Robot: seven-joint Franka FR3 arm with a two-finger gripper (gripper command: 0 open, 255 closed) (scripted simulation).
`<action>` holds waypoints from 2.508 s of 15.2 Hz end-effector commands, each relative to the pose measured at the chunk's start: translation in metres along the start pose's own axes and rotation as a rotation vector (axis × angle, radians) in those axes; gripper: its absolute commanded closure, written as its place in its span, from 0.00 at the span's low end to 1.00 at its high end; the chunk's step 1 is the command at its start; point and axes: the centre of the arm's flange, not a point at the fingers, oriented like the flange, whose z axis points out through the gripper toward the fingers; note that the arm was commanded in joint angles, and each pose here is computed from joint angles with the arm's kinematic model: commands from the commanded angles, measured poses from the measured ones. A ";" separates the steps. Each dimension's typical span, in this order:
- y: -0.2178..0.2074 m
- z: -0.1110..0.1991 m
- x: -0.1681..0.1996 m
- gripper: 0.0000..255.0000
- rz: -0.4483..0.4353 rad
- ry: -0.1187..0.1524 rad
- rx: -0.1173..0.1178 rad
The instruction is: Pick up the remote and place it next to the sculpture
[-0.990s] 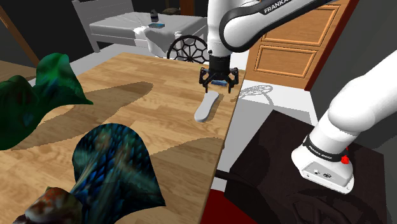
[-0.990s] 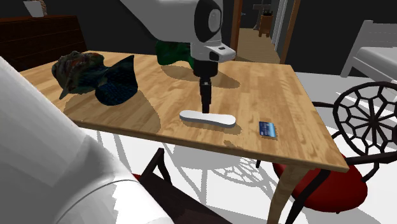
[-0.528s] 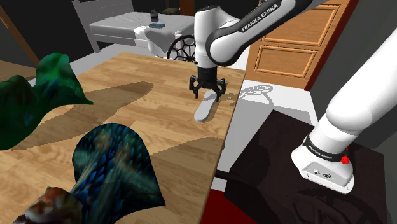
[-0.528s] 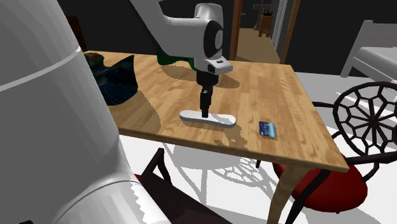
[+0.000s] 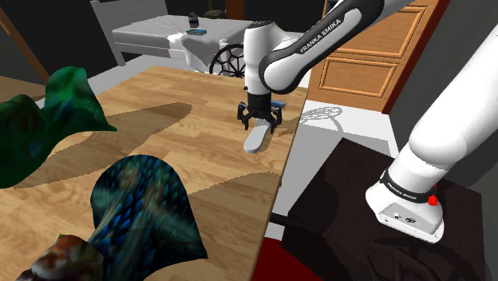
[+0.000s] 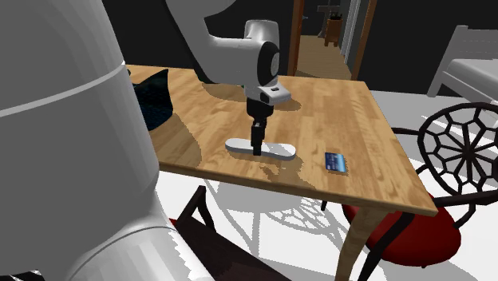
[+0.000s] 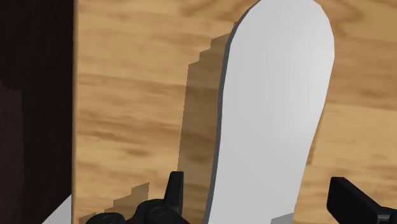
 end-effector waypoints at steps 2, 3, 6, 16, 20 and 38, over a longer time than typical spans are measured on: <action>0.000 0.001 0.000 0.00 0.000 0.000 0.000; 0.000 0.001 0.000 0.00 0.000 0.000 0.000; 0.000 0.000 0.000 1.00 0.000 0.000 0.000; 0.000 -0.010 0.000 1.00 0.000 0.000 0.000; 0.000 -0.031 0.000 1.00 0.000 0.000 0.000; 0.002 -0.126 0.001 1.00 0.000 0.000 0.000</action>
